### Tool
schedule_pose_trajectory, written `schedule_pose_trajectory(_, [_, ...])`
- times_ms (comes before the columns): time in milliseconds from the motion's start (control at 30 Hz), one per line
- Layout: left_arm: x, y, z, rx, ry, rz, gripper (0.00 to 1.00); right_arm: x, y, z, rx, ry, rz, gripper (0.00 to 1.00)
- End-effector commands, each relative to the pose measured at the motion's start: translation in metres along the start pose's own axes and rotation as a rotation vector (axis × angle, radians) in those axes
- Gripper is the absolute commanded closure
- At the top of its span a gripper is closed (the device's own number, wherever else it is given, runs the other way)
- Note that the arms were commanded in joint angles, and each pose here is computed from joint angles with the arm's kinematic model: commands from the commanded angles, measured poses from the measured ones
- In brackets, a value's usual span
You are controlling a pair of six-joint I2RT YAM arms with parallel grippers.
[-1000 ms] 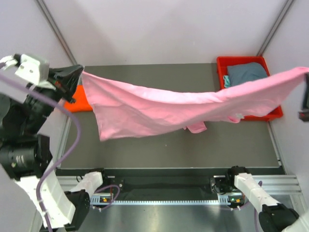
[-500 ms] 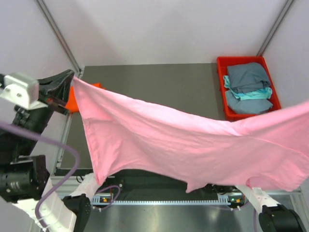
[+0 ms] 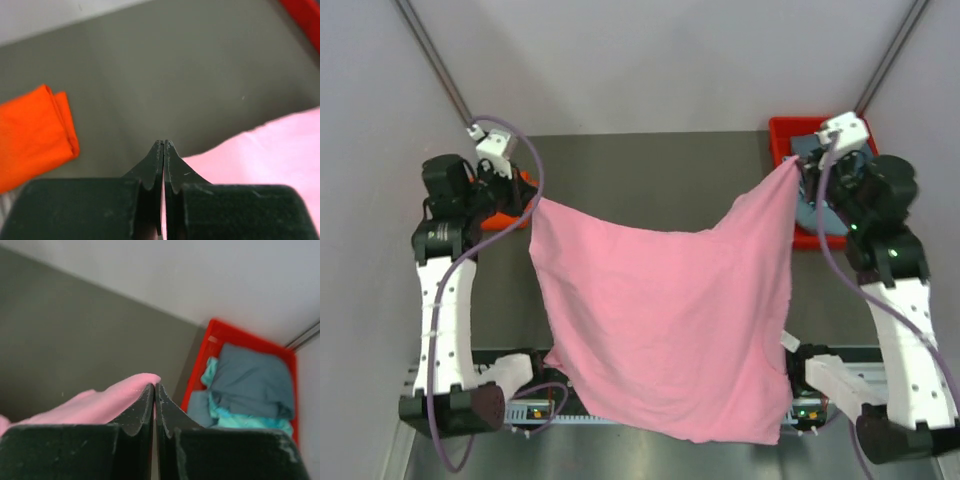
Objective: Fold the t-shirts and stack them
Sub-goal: Flatten the tshirt out
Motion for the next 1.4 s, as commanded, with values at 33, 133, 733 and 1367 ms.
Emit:
schedule_pose_trajectory(33, [0.052, 0.038, -0.027, 0.055, 0.044, -0.023, 1.0, 0.072, 0.018, -0.057, 0.027, 0.077, 0.077, 1.0])
schedule_pose_trajectory(133, [0.091, 0.064, -0.057, 0.019, 0.115, -0.027, 1.0, 0.118, 0.027, -0.106, 0.045, 0.206, 0.105, 1.0])
schedule_pose_trajectory(733, [0.259, 0.15, 0.019, -0.056, 0.072, -0.004, 1.0, 0.286, -0.065, -0.037, -0.074, 0.02, -0.133, 1.0])
schedule_pose_trajectory(1367, [0.282, 0.178, -0.024, -0.064, 0.134, 0.046, 1.0, 0.305, -0.01, -0.108, -0.125, 0.171, -0.041, 1.0])
Point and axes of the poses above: each gripper's point midway between its finger pads, its own x axis out along the fingers, its own y axis along the line the jaws close on, z = x × y, the point moved 3 cm from there along -x, back along the fingers, and after that the axes turned 14 degrees about -x, right-handed, at the moved point
